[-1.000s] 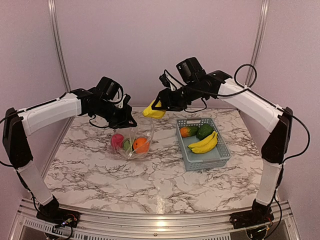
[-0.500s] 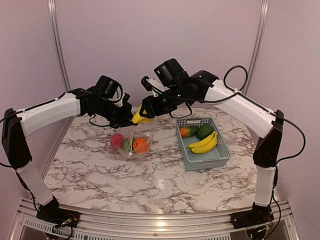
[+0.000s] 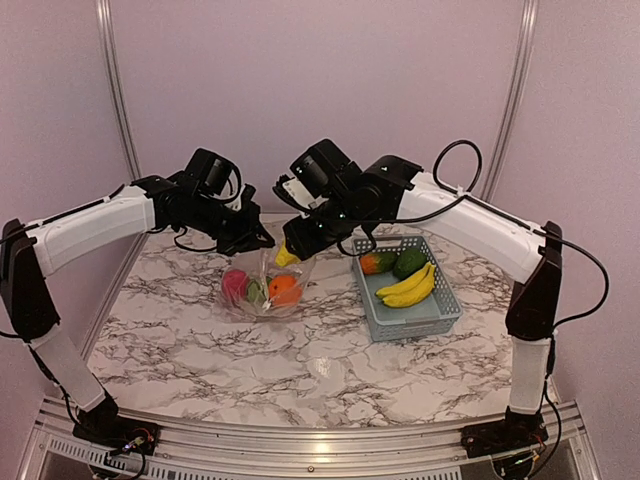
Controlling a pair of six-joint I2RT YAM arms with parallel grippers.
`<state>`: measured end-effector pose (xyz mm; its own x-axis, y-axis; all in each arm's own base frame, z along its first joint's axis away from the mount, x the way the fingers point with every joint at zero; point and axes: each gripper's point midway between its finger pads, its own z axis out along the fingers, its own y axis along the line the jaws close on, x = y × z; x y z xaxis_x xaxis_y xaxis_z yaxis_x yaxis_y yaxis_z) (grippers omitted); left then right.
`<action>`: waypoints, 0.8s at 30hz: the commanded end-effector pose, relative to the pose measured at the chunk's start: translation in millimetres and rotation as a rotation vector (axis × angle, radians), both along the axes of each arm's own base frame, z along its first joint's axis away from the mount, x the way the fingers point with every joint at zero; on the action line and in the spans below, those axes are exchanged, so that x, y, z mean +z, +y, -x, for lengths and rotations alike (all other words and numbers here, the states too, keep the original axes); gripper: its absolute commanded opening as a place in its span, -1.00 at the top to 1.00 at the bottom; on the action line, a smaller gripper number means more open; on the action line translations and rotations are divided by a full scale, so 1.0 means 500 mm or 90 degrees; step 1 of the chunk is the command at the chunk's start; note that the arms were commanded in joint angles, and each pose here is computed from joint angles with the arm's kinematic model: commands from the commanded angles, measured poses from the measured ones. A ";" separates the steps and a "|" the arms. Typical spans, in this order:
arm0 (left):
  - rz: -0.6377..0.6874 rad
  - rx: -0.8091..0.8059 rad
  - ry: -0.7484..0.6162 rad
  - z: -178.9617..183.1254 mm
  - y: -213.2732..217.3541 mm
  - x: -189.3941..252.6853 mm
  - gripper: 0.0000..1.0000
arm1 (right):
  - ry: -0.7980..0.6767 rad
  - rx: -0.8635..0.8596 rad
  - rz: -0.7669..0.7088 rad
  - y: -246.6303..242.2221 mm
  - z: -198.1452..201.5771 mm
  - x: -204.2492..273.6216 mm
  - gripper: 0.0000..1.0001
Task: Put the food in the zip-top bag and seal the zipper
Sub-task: Place the fake fruit in the zipper food storage bag, then adjust the zipper food storage bag at the center of the board.
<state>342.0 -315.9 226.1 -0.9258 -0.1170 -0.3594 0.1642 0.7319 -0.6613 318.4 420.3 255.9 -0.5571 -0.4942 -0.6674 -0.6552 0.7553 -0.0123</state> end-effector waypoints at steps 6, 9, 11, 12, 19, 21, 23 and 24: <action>0.043 -0.003 -0.012 0.012 -0.004 0.048 1.00 | 0.011 0.080 -0.062 0.059 0.042 0.031 -0.87; 0.053 -0.002 -0.017 0.003 -0.004 0.062 1.00 | -0.006 0.075 -0.088 0.041 0.042 0.079 -0.90; 0.056 -0.010 -0.025 0.000 0.008 0.086 1.00 | -0.021 0.060 -0.118 0.016 0.038 0.128 -0.89; 0.049 -0.013 -0.038 -0.002 0.024 0.109 1.00 | -0.027 0.046 -0.134 -0.003 0.032 0.153 -0.89; -0.176 0.212 -0.243 -0.060 0.373 0.331 1.00 | -0.056 -0.111 -0.235 -0.217 -0.023 0.229 -0.91; -0.145 0.182 -0.219 -0.063 0.347 0.298 1.00 | -0.059 -0.150 -0.242 -0.266 -0.037 0.212 -0.95; -0.082 0.078 -0.125 -0.049 0.248 0.217 1.00 | -0.048 -0.191 -0.227 -0.308 -0.052 0.184 -0.96; -0.085 0.029 -0.098 -0.036 0.199 0.185 1.00 | -0.044 -0.209 -0.216 -0.327 -0.060 0.170 -0.96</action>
<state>385.7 -144.6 399.1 -0.6399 -0.3149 -0.7009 0.1331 0.8530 -0.5047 332.1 271.2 375.6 -0.5333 -0.0857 -0.8416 -0.4752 0.8534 0.2142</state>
